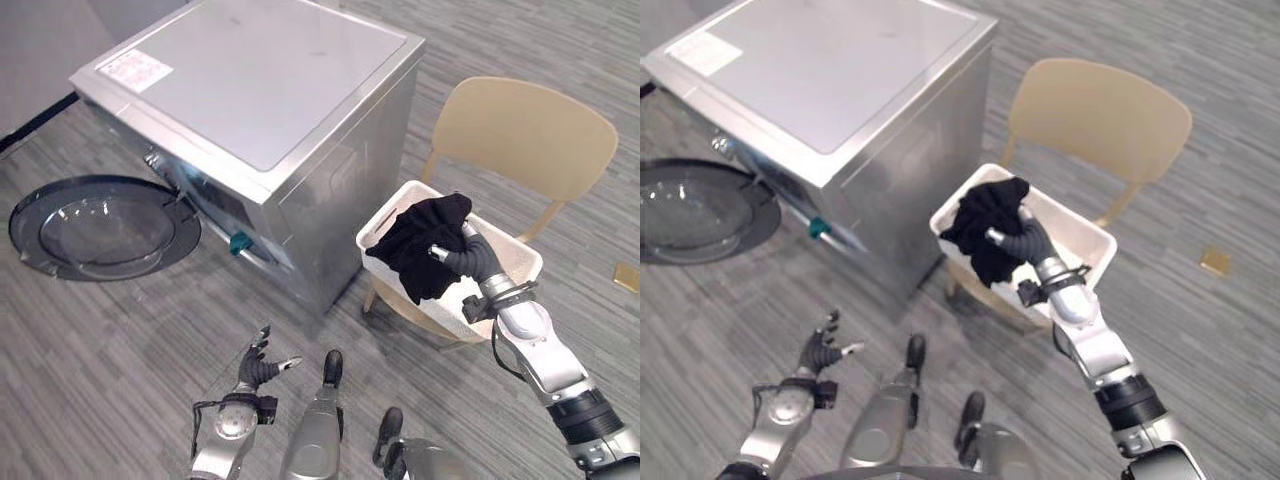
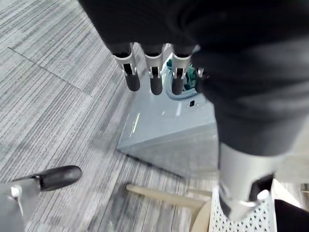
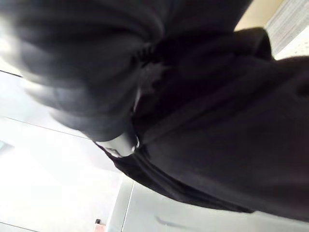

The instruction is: Grab the laundry basket,head to the washer,open it,put in the laundry and shut it.

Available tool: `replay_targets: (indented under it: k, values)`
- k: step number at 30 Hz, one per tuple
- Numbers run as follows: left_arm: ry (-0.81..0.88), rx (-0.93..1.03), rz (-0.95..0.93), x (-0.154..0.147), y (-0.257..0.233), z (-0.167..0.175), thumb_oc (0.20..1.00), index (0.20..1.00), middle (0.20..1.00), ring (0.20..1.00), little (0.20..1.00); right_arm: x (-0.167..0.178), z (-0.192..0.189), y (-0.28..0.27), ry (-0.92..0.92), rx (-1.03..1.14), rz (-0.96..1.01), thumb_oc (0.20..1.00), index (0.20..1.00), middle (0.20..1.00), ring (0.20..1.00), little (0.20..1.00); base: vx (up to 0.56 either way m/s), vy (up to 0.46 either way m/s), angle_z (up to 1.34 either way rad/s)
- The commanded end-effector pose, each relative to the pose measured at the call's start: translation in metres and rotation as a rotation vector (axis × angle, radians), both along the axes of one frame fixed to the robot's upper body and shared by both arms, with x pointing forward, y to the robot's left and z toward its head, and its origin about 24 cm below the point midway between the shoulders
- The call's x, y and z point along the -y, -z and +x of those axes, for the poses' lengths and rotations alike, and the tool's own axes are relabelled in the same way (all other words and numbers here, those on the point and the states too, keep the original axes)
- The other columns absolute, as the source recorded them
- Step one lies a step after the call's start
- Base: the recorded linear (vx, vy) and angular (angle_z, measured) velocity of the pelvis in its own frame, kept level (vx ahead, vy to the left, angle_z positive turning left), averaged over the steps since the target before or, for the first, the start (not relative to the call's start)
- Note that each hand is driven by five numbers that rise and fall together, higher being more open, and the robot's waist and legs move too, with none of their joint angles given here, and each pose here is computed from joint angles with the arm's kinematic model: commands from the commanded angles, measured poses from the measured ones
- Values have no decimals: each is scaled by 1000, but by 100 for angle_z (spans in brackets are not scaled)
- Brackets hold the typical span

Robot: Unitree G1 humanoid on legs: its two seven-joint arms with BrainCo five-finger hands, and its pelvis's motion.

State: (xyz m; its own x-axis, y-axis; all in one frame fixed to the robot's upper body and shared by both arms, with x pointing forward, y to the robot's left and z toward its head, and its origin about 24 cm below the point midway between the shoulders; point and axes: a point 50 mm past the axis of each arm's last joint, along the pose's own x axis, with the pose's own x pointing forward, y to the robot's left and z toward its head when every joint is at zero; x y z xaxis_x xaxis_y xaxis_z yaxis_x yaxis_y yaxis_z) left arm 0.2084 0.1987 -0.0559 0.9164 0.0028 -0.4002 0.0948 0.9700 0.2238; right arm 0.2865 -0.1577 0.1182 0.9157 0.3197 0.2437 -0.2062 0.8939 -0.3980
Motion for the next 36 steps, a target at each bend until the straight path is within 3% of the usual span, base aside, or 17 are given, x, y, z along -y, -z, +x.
replay_targets:
  k: [1,3,10,20,23,24,25,27,28,29,30,34,36]
  values:
    - [103,170,-18,13,-31,16,1000,1000,1000,1000,1000,-6,-5,-34,-72,151,92,200,200,200,200,200,-103,78,69]
    - [208,224,-14,33,-42,22,1000,1000,1000,1000,1000,-7,-8,-28,-81,123,109,200,200,200,200,200,-3,203,71]
    - [365,386,59,59,-77,43,1000,1000,1000,1000,1000,-24,-9,-32,-174,99,230,200,200,200,200,200,14,150,51]
    - [487,572,47,116,-119,74,1000,1000,1000,1000,1000,-111,-15,-59,-538,71,474,200,200,200,200,200,18,110,-7]
    - [535,609,66,133,-127,80,1000,1000,1000,1000,1000,-123,-17,-60,-582,53,499,200,200,200,200,200,11,2,-16]
    - [538,611,61,135,-127,81,837,837,837,837,837,-125,-18,-56,-586,25,506,200,200,200,200,200,14,-35,-4]
    - [524,624,52,134,-130,82,200,200,200,200,200,-126,-16,-54,-582,15,513,200,200,200,200,200,13,-24,11]
    - [501,613,45,130,-127,82,200,200,200,200,200,-124,-15,-43,-556,-23,519,200,200,200,200,200,34,-88,26]
    - [472,593,38,124,-123,82,200,200,200,200,200,-120,-13,-36,-529,-47,502,395,395,395,395,395,39,-97,12]
    - [472,592,37,124,-123,82,200,200,200,200,200,-121,-13,-36,-529,-48,502,517,517,517,517,517,64,-99,4]
    - [426,557,26,114,-116,81,200,200,200,200,200,-111,-11,-24,-472,-74,455,1000,1000,1000,1000,1000,82,-92,15]
    - [285,434,25,70,-89,66,200,200,200,200,200,-67,-9,5,-286,-108,282,1000,1000,1000,1000,1000,88,-100,14]
    - [285,432,24,69,-88,65,200,200,200,200,200,-67,-9,5,-285,-109,281,1000,1000,1000,1000,1000,33,-58,19]
